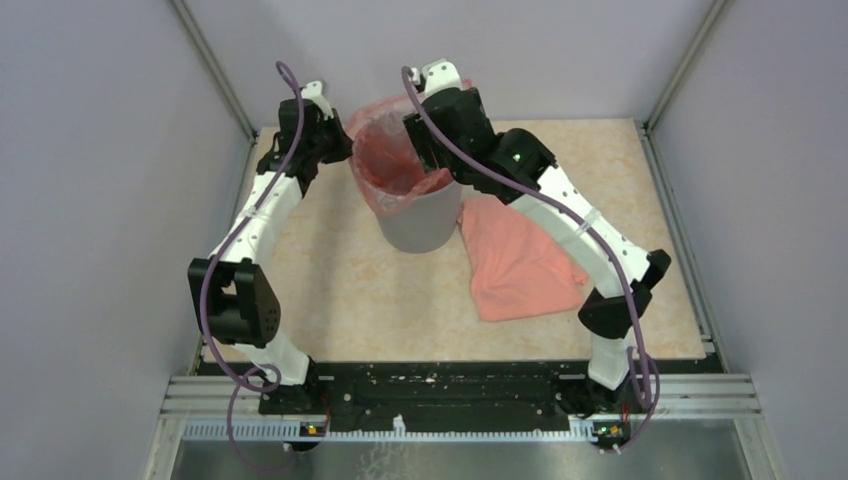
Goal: Put the trash bags into the trash bin
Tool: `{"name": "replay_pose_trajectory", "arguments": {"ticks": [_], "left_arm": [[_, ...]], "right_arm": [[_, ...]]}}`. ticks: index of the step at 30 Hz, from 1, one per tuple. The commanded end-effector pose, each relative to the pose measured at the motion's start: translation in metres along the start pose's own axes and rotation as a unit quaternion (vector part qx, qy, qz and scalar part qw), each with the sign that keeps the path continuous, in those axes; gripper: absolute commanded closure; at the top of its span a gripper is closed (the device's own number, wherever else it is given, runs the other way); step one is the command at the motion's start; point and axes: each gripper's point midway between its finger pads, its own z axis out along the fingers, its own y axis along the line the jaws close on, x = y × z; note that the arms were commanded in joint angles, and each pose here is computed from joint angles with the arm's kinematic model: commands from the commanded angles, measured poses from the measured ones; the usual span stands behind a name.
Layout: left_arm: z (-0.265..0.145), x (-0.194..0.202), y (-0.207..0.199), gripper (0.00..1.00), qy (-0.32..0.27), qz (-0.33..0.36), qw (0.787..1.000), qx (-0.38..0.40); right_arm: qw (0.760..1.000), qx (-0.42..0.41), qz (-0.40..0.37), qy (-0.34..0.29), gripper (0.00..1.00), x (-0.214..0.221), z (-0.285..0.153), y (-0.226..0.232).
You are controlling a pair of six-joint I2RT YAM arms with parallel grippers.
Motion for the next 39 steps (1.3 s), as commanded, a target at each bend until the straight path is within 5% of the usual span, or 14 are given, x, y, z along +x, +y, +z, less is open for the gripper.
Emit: {"name": "replay_pose_trajectory", "arguments": {"ticks": [1,12,16,19,21,39], "left_arm": [[-0.001,-0.021,-0.018,1.0,-0.027,0.011,0.999,0.027],[-0.002,-0.021,-0.016,1.0,-0.025,0.018,0.999,0.02],[-0.002,-0.019,-0.016,1.0,-0.022,0.02,0.999,0.02],[-0.001,-0.017,-0.017,1.0,-0.017,0.019,0.999,0.025],[-0.001,-0.015,-0.018,1.0,-0.013,0.019,0.999,0.028],[0.017,0.001,-0.01,1.0,0.011,0.022,0.999,0.021]], "right_arm": [[0.999,0.048,0.012,0.002,0.26,0.007,-0.004,-0.024],[0.994,0.042,0.101,0.018,0.31,0.029,0.021,-0.049],[0.992,0.034,0.118,0.007,0.52,0.034,0.016,-0.052],[0.991,0.02,0.129,0.004,0.87,0.04,0.009,-0.05],[0.991,0.008,0.136,0.004,1.0,0.047,0.004,-0.048],[0.982,-0.043,0.182,0.014,1.0,0.116,0.024,-0.044]]}}
